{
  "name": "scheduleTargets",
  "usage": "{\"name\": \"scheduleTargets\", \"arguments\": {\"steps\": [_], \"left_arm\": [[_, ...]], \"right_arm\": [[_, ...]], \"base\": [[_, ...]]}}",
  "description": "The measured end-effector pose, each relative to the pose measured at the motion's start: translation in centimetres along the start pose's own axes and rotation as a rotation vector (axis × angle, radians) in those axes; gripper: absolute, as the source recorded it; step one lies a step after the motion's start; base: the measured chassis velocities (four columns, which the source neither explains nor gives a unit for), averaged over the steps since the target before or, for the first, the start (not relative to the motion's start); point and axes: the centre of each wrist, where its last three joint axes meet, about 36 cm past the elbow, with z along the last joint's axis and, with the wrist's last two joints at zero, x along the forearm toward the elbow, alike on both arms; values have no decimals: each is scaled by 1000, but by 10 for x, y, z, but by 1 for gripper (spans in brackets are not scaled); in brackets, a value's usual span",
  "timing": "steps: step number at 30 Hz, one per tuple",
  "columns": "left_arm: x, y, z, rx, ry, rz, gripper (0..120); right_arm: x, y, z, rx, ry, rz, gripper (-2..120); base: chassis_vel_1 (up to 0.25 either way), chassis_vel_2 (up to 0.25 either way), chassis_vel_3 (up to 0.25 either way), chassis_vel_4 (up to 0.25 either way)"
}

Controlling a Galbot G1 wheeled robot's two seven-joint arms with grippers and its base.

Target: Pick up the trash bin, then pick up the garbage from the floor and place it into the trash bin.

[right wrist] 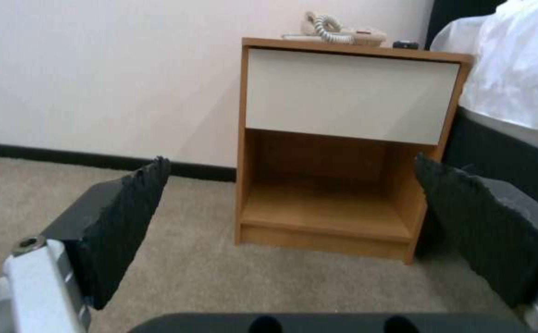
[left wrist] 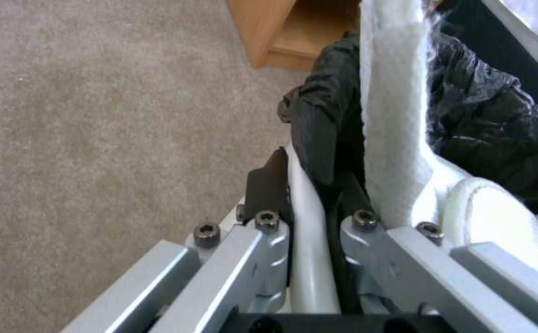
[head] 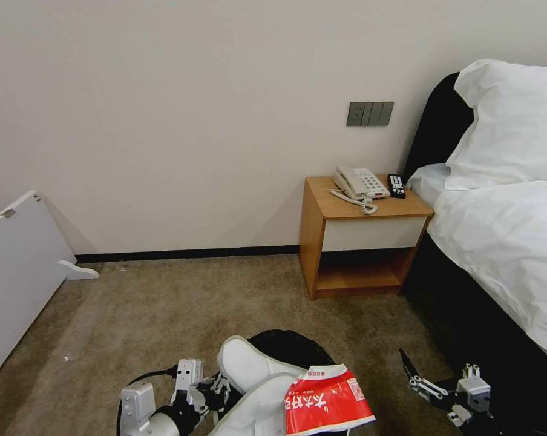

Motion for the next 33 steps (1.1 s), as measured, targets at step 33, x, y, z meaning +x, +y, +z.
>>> {"name": "scheduleTargets", "arguments": {"steps": [33], "left_arm": [[8, 0, 8, -29, 77, 26, 4]], "right_arm": [[4, -13, -16, -11, -80, 66, 100]], "base": [[0, 0, 0, 0]]}}
